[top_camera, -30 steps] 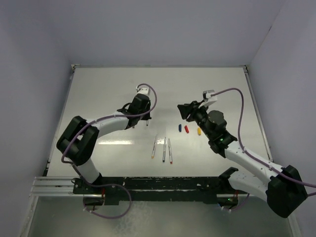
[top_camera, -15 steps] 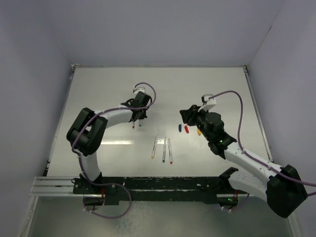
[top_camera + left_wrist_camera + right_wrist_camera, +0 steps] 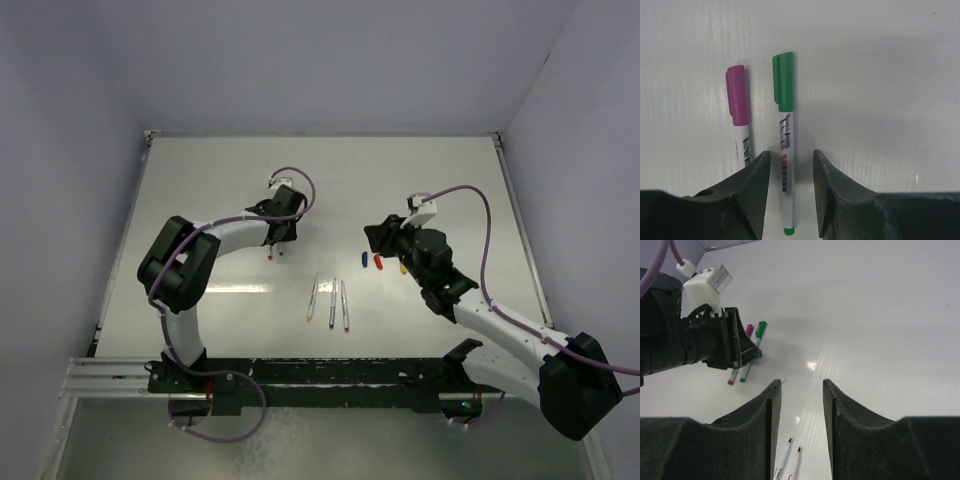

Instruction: Insert the pens into the pen caps

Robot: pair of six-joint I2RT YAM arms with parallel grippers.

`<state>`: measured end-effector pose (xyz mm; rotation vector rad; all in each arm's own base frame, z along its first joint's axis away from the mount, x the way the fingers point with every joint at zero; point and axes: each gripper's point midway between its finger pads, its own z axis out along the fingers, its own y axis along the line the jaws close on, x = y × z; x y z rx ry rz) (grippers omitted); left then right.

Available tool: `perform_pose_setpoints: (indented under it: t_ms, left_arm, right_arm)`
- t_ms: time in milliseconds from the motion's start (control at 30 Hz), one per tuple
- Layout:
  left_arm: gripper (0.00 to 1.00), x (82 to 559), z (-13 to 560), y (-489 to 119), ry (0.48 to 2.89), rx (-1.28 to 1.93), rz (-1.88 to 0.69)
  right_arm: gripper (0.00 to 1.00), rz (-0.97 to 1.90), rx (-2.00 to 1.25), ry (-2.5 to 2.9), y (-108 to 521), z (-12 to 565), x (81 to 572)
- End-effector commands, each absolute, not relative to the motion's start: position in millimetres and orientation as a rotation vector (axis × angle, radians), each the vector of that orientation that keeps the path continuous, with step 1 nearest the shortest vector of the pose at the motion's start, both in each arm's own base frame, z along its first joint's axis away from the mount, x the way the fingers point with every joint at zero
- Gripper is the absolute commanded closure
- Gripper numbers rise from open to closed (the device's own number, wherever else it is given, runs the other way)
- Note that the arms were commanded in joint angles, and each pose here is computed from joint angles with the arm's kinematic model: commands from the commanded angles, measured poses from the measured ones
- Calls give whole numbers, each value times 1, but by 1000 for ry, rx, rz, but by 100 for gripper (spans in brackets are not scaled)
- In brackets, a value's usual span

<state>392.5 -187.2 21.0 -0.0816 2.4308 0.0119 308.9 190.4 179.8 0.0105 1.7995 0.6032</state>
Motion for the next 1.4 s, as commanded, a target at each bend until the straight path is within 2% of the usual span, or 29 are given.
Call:
perform_pose_setpoints:
  t_ms: [0,200,333,433,600,800,967,1233,1367]
  left_arm:
    - [58,405,49,-199,2372,-85,-79]
    - [57,408,96,-209,2287,-47,-187]
    - [54,403,119,-209,2248,-40,-225]
    - [49,394,127,-209,2242,-22,-250]
    - [48,363,122,-218,2259,46,-260]
    - [48,309,99,-237,2334,200,-203]
    - [47,272,83,-248,2398,289,-269]
    - [45,237,72,-267,2437,420,-333]
    - [37,229,65,-276,2453,463,-354]
  right_arm:
    - [59,615,46,1745,189,194,314]
    - [59,554,120,1731,176,193,319]
    - [30,491,264,1737,158,186,326]
    - [22,415,356,1748,140,179,329]
    - [22,322,443,1752,104,173,332]
    - [29,248,561,1816,58,154,332]
    - [33,179,599,1882,50,137,329]
    - [36,173,692,1925,48,111,324]
    - [38,187,689,1928,50,106,322]
